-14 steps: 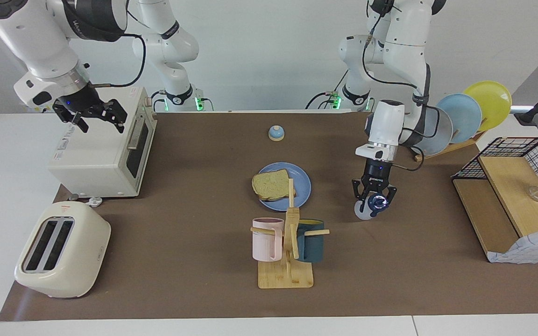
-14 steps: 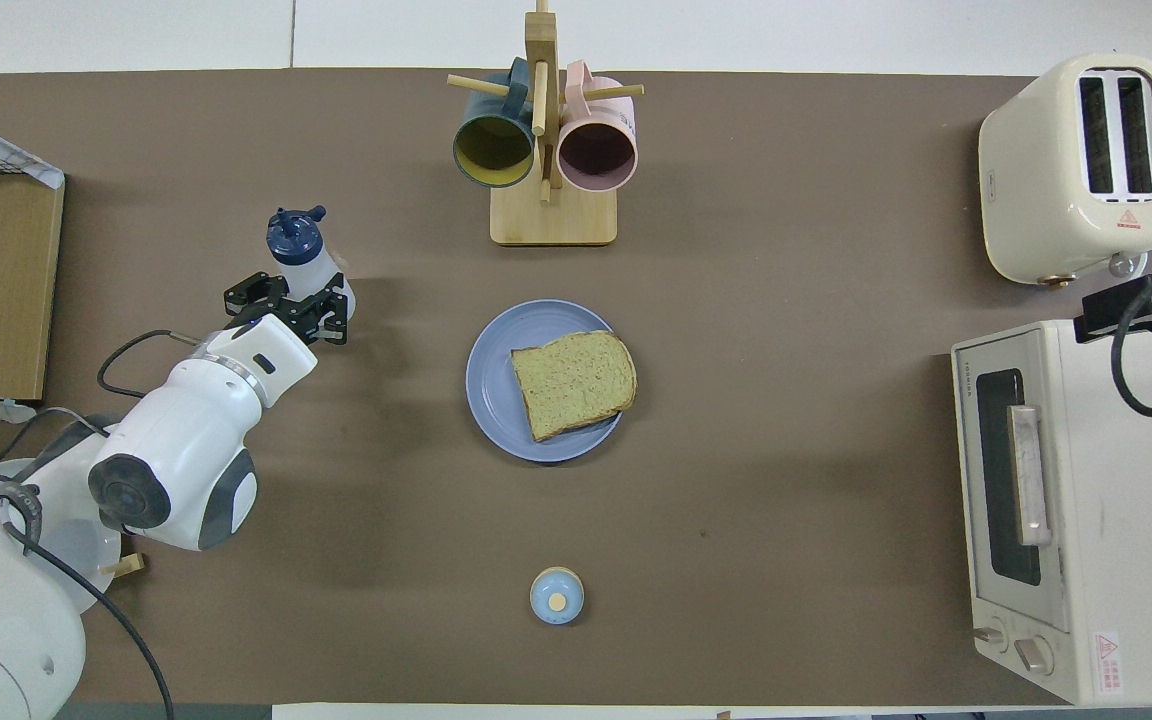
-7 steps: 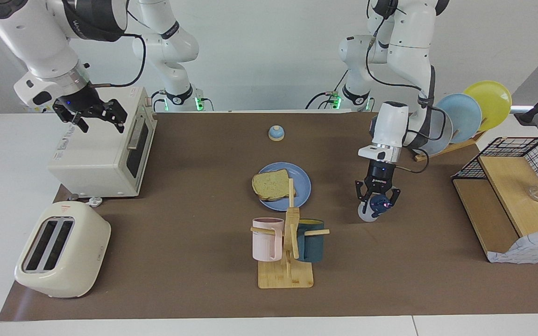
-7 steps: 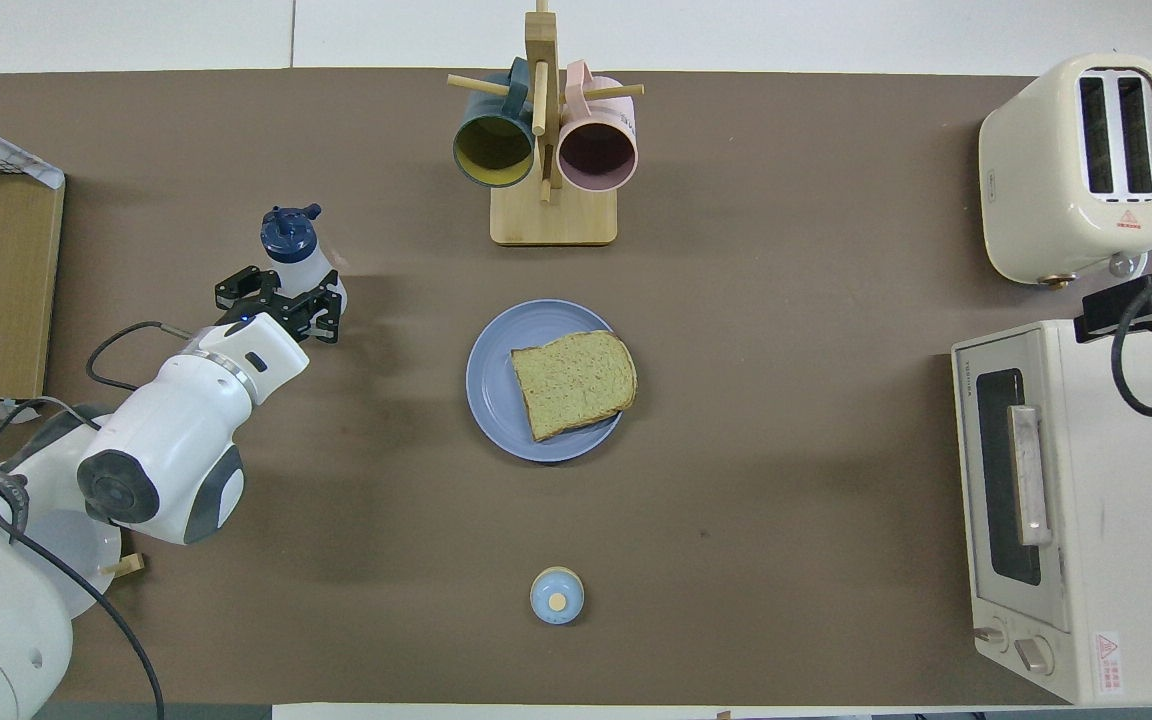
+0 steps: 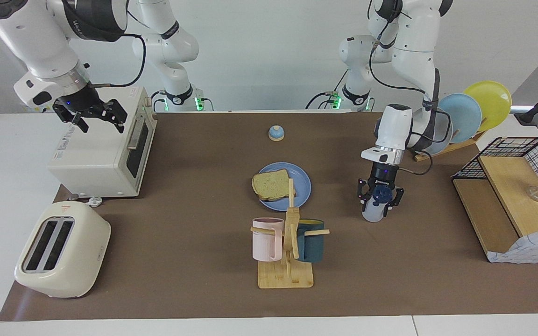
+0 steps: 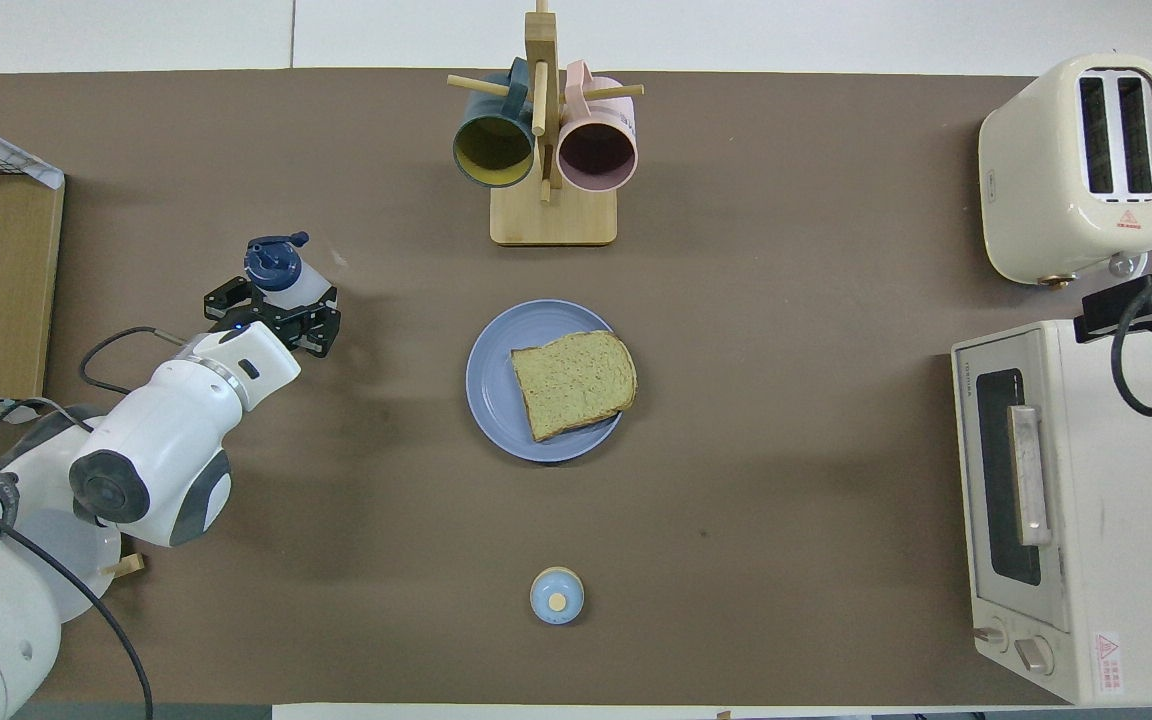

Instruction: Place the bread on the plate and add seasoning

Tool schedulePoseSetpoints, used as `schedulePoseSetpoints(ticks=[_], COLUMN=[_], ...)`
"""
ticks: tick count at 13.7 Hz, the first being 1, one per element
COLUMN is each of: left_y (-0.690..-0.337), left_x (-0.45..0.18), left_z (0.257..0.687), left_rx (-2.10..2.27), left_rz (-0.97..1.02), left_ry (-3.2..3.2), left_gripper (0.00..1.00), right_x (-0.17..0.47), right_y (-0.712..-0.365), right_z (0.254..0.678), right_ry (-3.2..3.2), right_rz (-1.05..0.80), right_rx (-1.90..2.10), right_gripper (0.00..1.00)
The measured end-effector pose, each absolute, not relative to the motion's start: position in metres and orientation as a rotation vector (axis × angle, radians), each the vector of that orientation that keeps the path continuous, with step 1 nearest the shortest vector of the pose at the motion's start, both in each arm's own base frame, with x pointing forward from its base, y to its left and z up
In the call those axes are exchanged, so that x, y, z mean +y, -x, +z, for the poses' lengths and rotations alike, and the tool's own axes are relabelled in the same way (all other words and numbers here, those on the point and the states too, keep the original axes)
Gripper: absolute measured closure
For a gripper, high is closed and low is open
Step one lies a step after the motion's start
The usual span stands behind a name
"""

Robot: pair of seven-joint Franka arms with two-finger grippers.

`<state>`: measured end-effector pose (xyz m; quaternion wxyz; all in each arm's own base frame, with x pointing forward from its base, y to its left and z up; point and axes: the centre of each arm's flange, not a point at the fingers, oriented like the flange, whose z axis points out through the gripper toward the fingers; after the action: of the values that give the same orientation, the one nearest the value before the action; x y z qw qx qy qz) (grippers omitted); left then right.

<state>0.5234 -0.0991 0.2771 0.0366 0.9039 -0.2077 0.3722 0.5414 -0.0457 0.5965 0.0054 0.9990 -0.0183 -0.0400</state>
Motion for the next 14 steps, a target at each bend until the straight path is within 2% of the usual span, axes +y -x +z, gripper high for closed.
schedulePoseSetpoints(ticks=[2,3,4,5,6,14], left_y=[-0.522,-0.521,-0.52,-0.519,-0.519,-0.509], left_x=[-0.098,-0.097,-0.097,-0.097,-0.097,-0.091], left_z=[0.275,0.274,0.273,0.273,0.272,0.279], left_rx=[-0.642,-0.643,-0.644,-0.646,-0.647,-0.641], left_rz=[1.137,1.132,1.128,1.126,1.124,1.127], left_ry=[-2.778,-2.779,-2.781,-2.781,-2.781,-2.789], left_gripper=[0.26,0.2,0.19,0.13,0.01,0.0], right_x=[-0.046,-0.046,-0.046,-0.046,-0.046,-0.046], right_y=[-0.541,-0.541,-0.541,-0.541,-0.541,-0.541], right_z=[0.597,0.597,0.597,0.597,0.597,0.597], right_ry=[-3.128,-3.128,-3.128,-3.128,-3.128,-3.128], right_rz=[-0.125,-0.125,-0.125,-0.125,-0.125,-0.125], right_rx=[-0.057,-0.057,-0.057,-0.057,-0.057,-0.057], right_gripper=[0.0,0.0,0.0,0.0,0.0,0.0])
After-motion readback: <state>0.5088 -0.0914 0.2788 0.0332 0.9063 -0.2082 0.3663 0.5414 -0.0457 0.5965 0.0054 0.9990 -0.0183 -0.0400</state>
